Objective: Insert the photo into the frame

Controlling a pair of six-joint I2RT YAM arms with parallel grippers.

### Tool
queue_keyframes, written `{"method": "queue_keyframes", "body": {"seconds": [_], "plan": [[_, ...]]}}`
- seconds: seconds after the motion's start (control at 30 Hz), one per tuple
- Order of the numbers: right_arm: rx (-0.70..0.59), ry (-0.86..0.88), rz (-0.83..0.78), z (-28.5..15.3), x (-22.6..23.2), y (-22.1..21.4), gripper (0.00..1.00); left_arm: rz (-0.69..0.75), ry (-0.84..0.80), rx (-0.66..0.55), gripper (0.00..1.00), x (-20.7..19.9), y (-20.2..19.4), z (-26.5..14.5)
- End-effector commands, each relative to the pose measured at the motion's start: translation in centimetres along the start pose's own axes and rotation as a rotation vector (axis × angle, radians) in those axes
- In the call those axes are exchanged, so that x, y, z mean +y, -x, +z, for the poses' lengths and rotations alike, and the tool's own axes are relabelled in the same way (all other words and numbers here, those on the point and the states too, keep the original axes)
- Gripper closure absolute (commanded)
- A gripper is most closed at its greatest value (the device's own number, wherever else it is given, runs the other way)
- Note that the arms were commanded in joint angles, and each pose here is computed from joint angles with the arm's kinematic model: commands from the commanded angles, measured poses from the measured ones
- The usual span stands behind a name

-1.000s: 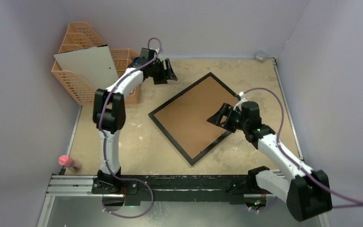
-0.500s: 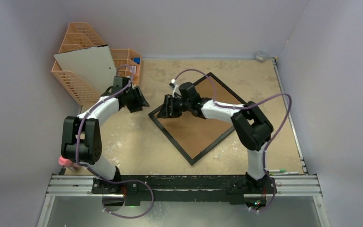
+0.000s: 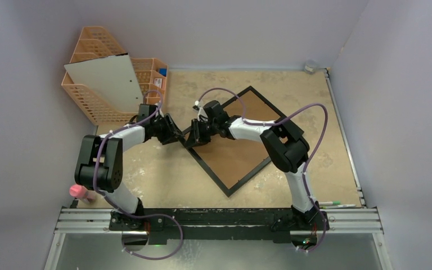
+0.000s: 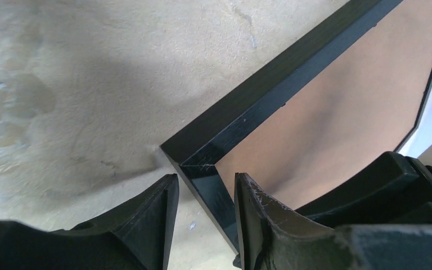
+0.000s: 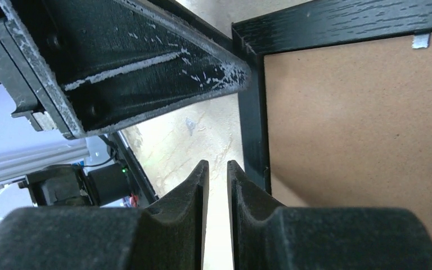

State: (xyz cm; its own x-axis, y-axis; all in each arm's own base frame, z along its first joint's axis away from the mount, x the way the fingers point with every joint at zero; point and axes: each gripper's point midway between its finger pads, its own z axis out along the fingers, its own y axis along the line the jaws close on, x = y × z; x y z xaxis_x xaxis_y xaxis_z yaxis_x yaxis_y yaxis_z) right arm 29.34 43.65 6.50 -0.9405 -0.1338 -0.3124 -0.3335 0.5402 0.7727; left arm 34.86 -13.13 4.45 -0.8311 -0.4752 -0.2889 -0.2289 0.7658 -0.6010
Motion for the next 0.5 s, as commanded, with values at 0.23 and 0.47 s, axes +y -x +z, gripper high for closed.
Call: {"method": "queue_keyframes", "body": {"seconds": [0.23, 0.47], "plan": [[0.063, -0.079, 0.017, -0.2, -3.7, -0.1, 0.80, -0.084, 0.020, 0.146, 0.63, 2.7, -4.3, 2.0], [0.065, -0.111, 0.044, -1.4, -6.8, 0.3, 0.79, -0.064, 0.082, 0.135, 0.64, 3.7, -4.2, 1.7]]}}
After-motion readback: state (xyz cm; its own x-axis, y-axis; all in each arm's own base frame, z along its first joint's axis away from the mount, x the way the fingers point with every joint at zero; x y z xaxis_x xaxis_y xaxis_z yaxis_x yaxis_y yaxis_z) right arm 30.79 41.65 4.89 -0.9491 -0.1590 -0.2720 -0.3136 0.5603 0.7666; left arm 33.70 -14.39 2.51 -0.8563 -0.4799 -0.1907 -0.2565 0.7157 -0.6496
